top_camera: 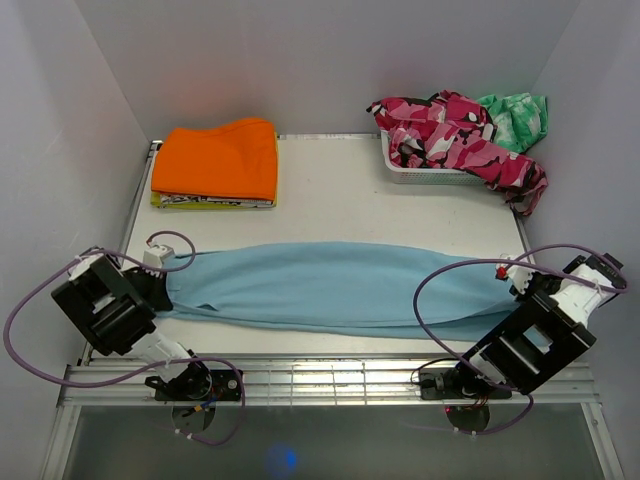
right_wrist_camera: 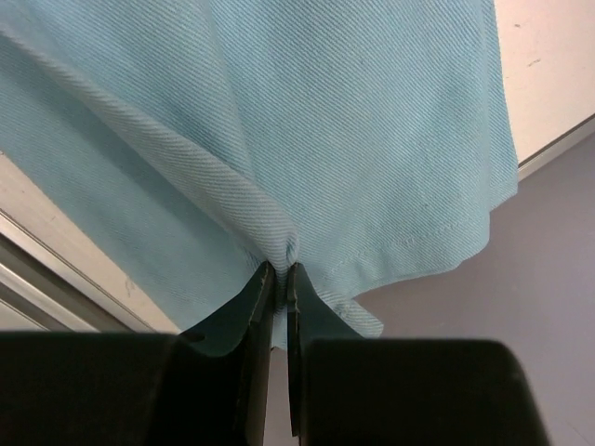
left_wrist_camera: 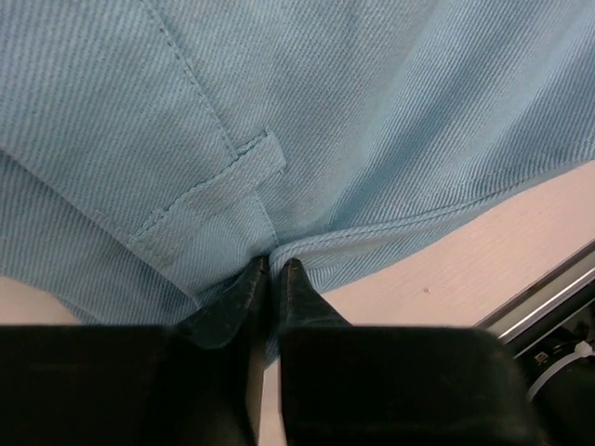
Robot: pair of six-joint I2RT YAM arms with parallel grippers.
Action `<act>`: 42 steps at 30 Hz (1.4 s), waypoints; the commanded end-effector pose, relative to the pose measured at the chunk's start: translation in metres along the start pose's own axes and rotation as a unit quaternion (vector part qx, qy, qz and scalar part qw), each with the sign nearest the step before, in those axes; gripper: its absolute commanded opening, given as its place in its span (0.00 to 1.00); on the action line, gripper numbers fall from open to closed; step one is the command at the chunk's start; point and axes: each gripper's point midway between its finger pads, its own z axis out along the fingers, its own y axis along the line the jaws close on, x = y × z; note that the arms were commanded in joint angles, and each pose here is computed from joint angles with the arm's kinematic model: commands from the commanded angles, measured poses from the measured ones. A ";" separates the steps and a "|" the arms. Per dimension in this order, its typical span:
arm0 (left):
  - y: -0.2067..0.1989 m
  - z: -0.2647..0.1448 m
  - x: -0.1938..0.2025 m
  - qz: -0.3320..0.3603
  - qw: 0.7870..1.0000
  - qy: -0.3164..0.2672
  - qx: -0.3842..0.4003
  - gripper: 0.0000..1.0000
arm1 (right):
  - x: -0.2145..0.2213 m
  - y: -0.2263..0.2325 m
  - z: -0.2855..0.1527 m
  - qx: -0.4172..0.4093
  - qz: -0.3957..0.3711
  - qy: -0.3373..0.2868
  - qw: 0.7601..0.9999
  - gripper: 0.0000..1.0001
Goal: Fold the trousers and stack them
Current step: Fold the trousers
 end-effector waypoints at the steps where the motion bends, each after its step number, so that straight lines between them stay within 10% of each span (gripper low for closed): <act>1: 0.056 -0.008 0.009 0.053 0.994 0.037 -0.091 0.34 | 0.016 -0.019 -0.011 0.016 -0.147 0.058 0.987 0.08; 3: 0.045 -0.026 -0.014 0.081 0.993 -0.008 -0.080 0.62 | 0.019 -0.021 -0.013 0.018 -0.145 0.063 0.987 0.10; 4: 0.040 -0.034 -0.021 0.092 0.993 -0.023 -0.077 0.97 | 0.020 -0.023 -0.015 0.019 -0.139 0.064 0.988 0.19; 14: -0.009 -0.112 -0.095 0.185 0.971 -0.131 -0.070 0.98 | 0.027 -0.055 -0.079 0.053 -0.109 0.062 0.991 0.82; 21: 0.018 -0.107 -0.120 0.100 0.978 -0.160 -0.086 0.89 | -0.004 -0.058 -0.098 0.055 -0.047 0.009 0.997 0.83; 33: 0.075 -0.076 -0.096 -0.215 0.957 -0.133 -0.142 0.79 | -0.038 0.020 -0.001 -0.028 0.065 0.011 0.997 0.74; 42: 0.087 -0.060 -0.090 -0.230 0.953 -0.132 -0.145 0.75 | -0.046 0.028 0.034 -0.059 0.130 0.043 0.989 0.67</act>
